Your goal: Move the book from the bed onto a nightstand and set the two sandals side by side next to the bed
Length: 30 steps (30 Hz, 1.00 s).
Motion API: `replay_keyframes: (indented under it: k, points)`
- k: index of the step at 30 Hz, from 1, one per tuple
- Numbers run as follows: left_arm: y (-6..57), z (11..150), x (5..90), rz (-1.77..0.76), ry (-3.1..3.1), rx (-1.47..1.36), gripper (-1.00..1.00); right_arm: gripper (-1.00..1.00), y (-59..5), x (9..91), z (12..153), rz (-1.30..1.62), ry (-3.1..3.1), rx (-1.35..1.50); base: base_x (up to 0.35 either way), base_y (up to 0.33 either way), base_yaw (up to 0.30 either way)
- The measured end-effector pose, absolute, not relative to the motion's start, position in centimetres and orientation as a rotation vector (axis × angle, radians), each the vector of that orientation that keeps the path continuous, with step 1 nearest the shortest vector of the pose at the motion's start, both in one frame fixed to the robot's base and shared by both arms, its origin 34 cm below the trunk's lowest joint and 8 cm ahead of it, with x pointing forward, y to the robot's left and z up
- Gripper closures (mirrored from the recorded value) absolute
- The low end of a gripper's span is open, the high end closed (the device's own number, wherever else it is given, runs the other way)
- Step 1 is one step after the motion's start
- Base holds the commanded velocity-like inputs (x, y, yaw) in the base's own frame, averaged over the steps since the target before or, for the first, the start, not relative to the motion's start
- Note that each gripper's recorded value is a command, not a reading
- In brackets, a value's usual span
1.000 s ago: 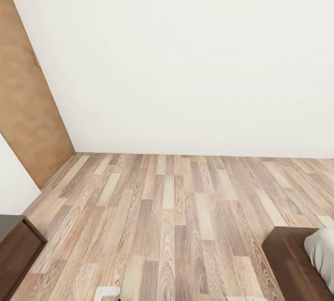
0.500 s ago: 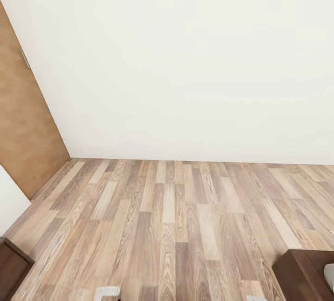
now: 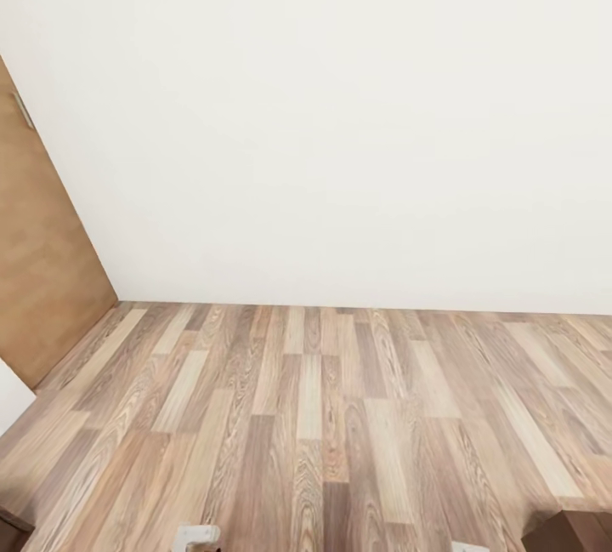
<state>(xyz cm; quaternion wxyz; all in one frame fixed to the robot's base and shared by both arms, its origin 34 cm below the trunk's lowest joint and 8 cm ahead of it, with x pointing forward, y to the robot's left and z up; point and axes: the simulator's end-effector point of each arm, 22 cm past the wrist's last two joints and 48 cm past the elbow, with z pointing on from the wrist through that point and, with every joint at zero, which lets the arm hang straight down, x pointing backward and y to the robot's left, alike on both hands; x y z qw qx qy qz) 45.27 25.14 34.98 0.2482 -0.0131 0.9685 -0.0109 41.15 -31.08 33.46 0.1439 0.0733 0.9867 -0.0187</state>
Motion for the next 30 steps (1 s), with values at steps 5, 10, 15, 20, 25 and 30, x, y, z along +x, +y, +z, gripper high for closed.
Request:
replay_keyframes:
  k: [5,10,15,20,25,30]
  points:
    - [25.14,34.98,45.27,-0.03,2.639,-0.036,-1.0,-1.0,-31.08,41.15,33.46,-0.054,2.844,0.211,0.333,0.0,-0.005]
    - [25.14,34.98,45.28,-0.03,2.639,-0.035,-1.0,-1.0,-31.09,41.14,33.46,-0.054,2.844,0.211,0.333,0.0,-0.117]
    - [25.14,34.98,45.27,-0.03,2.639,-0.036,-1.0,-1.0,-31.08,41.15,33.46,-0.054,2.844,0.211,0.333,0.0,-0.09]
    - [25.14,34.98,45.27,-0.03,2.639,-0.036,-1.0,-1.0,-31.08,41.15,33.46,-0.054,2.844,0.211,0.334,0.0,-0.016]
    - [25.14,34.98,45.27,-0.03,2.639,-0.036,-1.0,-1.0,-31.08,41.15,33.46,-0.054,2.844,0.211,0.333,0.0,-0.078]
    - [25.14,34.98,45.28,-0.03,2.639,-0.037,-1.0,-1.0,-31.09,41.14,33.46,-0.054,2.844,0.212,0.333,0.0,-0.208]
